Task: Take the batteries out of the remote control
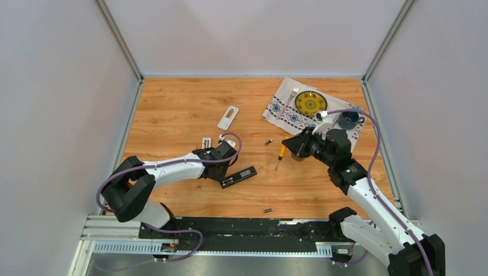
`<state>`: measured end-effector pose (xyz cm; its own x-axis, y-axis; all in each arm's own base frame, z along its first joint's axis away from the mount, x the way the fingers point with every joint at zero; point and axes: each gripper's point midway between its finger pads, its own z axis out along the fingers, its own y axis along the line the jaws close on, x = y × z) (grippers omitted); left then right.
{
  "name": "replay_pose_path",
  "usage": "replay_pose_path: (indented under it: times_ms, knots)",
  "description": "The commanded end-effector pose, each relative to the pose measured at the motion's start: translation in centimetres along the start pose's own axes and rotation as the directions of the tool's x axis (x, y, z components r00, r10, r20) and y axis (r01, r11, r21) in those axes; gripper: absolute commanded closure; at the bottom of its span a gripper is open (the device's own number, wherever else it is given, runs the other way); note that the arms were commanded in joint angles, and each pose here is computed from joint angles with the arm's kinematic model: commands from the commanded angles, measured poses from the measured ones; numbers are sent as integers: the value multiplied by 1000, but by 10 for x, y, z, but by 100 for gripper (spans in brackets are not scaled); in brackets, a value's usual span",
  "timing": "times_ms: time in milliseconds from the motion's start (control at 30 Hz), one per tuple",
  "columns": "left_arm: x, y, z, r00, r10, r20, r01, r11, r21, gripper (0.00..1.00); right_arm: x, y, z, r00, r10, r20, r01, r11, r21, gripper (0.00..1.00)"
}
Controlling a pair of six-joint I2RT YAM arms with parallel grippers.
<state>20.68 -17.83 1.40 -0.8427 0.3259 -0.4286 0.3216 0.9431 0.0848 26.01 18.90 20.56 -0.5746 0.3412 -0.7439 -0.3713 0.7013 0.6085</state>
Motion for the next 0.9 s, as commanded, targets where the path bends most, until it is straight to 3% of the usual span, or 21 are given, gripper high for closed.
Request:
replay_pose_path:
  times_ms: [0,433,867]
  knots:
    - [7,-23,3,1000,20,1,-20,991,134,100,-12,9,3,999,-8,40,10,999,-42,100]
    - [42,-93,0,986,165,-38,-147,946,288,100,-13,7,2,999,-21,41,22,999,-27,100]
    - [-7,-150,1,979,192,64,-203,944,261,100,-13,2,2,998,-37,42,37,999,-1,100]
